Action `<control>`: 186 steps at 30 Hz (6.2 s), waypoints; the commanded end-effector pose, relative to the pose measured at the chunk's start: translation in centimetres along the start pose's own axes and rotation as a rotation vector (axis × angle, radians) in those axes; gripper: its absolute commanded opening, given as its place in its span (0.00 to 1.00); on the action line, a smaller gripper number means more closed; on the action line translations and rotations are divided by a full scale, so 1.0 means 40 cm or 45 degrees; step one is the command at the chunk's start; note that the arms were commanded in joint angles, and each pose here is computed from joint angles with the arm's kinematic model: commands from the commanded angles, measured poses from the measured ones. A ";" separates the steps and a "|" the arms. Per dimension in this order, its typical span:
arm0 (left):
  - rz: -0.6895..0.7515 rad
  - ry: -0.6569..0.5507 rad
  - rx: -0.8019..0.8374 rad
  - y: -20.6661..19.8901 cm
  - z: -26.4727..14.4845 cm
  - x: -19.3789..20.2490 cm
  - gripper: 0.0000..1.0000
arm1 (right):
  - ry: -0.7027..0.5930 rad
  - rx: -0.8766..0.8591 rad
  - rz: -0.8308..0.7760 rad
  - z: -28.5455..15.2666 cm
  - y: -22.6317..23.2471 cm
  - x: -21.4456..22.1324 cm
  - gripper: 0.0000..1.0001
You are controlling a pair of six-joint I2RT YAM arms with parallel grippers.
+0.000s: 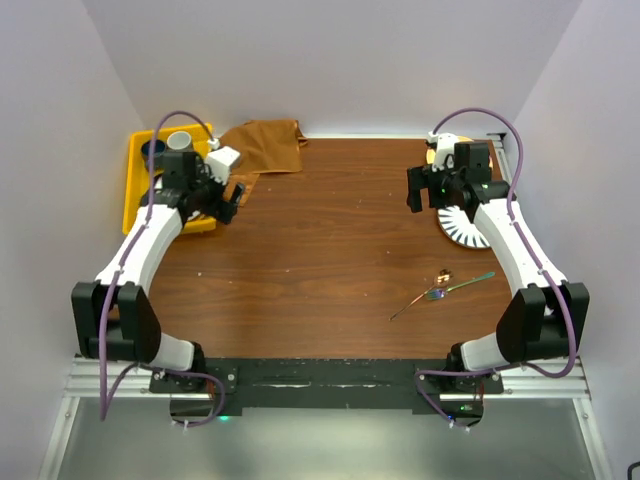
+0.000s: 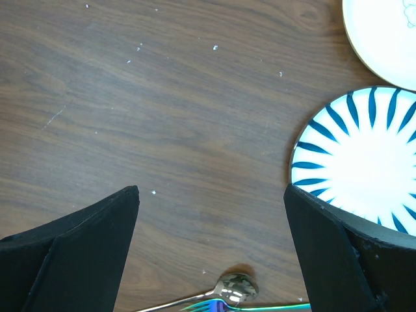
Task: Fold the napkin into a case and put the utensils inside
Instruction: Move the crumpled napkin to the corner of the board, then pick up the crumpled napkin from the center of the board, then flatten out the crumpled napkin at the center of the board.
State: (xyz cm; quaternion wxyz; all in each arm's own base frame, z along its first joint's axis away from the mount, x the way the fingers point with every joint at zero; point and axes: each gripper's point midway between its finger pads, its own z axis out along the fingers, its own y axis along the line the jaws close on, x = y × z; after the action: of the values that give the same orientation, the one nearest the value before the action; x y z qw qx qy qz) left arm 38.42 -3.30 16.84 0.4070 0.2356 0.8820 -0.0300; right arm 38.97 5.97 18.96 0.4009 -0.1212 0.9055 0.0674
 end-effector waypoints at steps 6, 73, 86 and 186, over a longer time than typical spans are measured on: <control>0.199 -0.129 -0.054 -0.003 0.172 -0.261 1.00 | -0.065 -0.039 -0.001 -0.009 0.018 -0.033 0.98; 0.226 0.252 0.653 -0.387 0.650 -0.054 0.00 | 0.065 -0.168 -0.095 0.016 0.046 -0.001 0.98; 0.351 0.209 1.125 -0.785 0.335 -0.014 0.00 | 0.082 -0.247 -0.063 0.039 0.070 0.005 0.98; 0.773 -0.002 0.673 -0.352 0.031 0.136 0.39 | -0.048 0.078 -0.573 0.012 0.152 -0.065 0.00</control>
State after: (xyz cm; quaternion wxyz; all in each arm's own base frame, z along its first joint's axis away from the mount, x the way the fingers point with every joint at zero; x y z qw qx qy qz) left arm 28.44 -13.14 7.35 0.2197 0.6143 0.7467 -0.1295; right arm 39.18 12.53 19.82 0.4106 -0.3161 0.8539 -0.0486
